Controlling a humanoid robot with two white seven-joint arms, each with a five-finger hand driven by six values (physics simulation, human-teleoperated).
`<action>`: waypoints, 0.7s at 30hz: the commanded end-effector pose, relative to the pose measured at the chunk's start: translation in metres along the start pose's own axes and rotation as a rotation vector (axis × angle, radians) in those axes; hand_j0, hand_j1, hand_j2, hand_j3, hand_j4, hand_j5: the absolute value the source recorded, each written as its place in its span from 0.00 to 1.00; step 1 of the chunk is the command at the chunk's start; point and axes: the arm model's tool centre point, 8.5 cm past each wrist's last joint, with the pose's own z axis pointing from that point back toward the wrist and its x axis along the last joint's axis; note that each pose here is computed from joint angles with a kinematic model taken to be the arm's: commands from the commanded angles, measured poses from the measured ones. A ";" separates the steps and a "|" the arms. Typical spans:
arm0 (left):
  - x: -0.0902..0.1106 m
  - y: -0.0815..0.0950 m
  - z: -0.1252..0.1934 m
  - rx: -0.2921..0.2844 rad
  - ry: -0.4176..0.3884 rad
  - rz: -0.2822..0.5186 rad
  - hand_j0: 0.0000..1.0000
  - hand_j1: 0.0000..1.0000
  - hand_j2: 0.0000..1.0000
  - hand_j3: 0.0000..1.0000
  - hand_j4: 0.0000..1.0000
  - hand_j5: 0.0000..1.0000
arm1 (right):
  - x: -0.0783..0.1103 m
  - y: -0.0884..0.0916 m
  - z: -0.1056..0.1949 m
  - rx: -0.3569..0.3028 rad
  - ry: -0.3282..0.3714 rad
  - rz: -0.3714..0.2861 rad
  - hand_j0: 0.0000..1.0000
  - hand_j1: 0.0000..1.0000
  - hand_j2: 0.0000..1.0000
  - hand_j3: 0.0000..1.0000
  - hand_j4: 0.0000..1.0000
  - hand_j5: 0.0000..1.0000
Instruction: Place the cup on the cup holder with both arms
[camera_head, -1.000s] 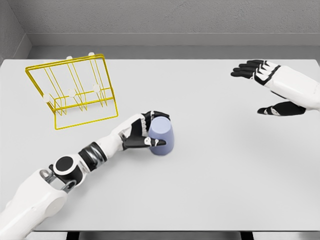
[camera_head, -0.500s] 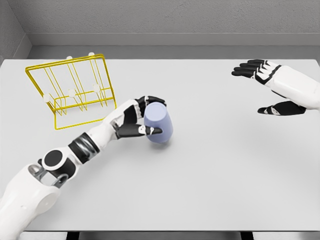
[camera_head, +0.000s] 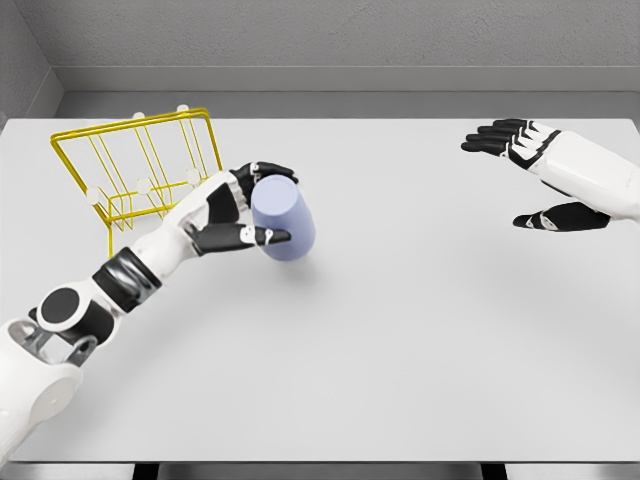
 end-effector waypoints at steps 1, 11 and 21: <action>0.011 0.009 0.006 0.013 -0.014 -0.010 0.65 0.65 0.65 0.65 0.65 0.65 | 0.000 -0.001 0.000 -0.005 -0.002 -0.006 1.00 1.00 1.00 1.00 1.00 1.00; 0.036 0.031 0.012 0.037 -0.041 -0.036 0.65 0.65 0.65 0.65 0.65 0.65 | 0.001 0.000 -0.001 -0.010 -0.004 -0.011 1.00 1.00 1.00 1.00 1.00 1.00; 0.054 0.048 0.020 0.061 -0.055 -0.061 0.65 0.65 0.65 0.65 0.65 0.65 | 0.001 0.001 -0.002 -0.014 -0.007 -0.015 1.00 1.00 1.00 1.00 1.00 1.00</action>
